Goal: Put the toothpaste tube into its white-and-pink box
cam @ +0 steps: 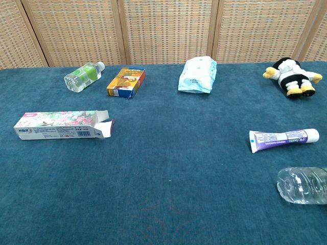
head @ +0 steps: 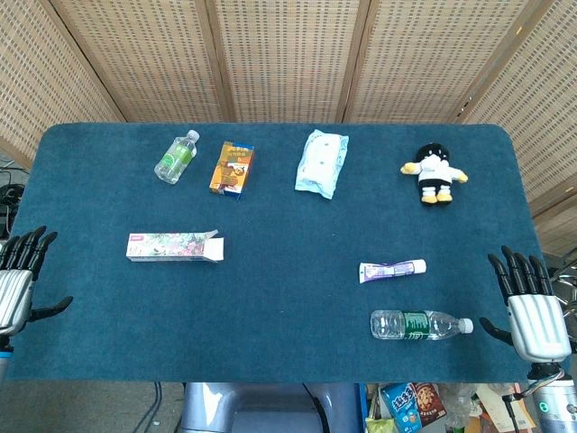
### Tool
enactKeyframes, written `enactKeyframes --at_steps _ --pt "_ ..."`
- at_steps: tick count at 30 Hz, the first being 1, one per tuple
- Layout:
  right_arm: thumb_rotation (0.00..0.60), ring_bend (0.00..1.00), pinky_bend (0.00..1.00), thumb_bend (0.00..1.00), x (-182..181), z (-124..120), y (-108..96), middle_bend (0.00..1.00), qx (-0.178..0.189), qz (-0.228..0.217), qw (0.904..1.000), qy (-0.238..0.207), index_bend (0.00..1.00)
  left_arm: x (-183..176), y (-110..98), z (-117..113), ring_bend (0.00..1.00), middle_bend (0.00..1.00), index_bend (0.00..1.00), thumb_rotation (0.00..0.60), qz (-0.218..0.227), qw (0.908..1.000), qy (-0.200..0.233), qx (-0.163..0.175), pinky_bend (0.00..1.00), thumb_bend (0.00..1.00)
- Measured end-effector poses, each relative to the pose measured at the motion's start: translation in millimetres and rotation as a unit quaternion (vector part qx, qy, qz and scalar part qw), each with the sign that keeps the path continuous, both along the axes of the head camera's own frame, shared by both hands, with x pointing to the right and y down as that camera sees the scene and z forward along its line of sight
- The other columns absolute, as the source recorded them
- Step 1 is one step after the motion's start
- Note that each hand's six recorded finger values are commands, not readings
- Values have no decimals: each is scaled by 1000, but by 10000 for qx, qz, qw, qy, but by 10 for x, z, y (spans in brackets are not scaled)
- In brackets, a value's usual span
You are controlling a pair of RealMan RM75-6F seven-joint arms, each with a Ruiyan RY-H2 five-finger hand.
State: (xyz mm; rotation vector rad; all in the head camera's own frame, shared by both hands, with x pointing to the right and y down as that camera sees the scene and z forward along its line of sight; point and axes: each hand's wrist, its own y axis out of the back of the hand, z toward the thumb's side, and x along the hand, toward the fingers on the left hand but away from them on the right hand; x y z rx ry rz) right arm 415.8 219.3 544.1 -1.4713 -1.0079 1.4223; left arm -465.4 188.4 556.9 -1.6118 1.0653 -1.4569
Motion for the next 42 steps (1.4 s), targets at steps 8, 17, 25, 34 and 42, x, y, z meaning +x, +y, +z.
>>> enactKeyframes --at_steps 8,17,25,34,42 --pt "600 0 0 0 -62 173 -112 0 -198 -51 9996 -177 0 -41 -12 -11 0 0 0 600 -75 10000 31 10 0 182" --pt "600 9 44 0 -167 764 -601 155 -1049 -424 9933 -252 148 -58 -70 48 0 0 0 600 -139 9999 29 -49 0 182" --pt "600 126 156 115 -349 1319 -988 252 -1598 -674 9848 -61 284 -144 -124 84 0 0 0 600 -367 9992 74 -122 0 181" --pt "600 171 197 189 -482 1604 -1002 313 -1840 -791 9797 40 351 -206 -179 148 0 0 0 600 -478 9986 42 -236 0 181" --pt "600 200 228 283 -570 1744 -966 344 -1912 -946 9770 -45 374 -214 -206 210 0 0 0 600 -513 9983 -21 -290 0 182"
